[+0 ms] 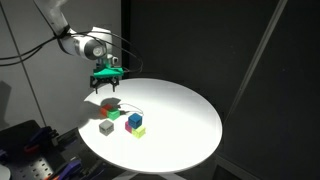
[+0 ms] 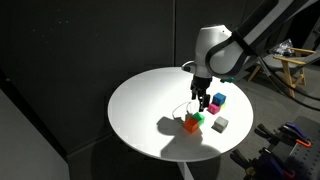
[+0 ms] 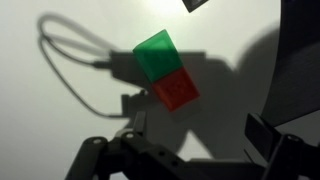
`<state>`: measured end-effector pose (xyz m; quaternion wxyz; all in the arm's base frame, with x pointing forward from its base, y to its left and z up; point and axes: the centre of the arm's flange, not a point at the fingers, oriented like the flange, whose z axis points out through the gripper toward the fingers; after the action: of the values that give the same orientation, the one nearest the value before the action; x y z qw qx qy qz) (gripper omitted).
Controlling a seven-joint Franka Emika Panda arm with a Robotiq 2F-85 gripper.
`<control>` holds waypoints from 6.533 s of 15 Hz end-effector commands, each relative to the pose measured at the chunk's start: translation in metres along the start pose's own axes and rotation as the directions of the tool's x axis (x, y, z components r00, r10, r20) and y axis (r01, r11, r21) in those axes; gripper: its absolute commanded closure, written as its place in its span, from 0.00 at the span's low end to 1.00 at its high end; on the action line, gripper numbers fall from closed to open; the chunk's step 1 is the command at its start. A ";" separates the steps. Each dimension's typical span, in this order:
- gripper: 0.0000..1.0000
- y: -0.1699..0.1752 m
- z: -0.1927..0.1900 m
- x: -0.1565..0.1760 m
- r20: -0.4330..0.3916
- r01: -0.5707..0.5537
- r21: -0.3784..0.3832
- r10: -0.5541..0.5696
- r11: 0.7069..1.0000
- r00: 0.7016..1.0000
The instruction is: Pick up the green block and put it on the gray block
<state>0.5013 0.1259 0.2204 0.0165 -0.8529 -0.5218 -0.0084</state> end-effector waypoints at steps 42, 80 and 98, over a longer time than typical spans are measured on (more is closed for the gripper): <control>0.00 0.030 0.080 -0.047 0.037 0.082 -0.045 -0.080 0.996 0.996; 0.63 0.037 0.111 -0.041 0.068 0.129 -0.034 -0.127 0.991 0.990; 0.71 0.038 0.064 -0.037 0.078 0.115 -0.050 -0.111 0.992 0.991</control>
<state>0.5193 0.0774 0.1320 -0.0211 -0.8217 -0.5695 0.0048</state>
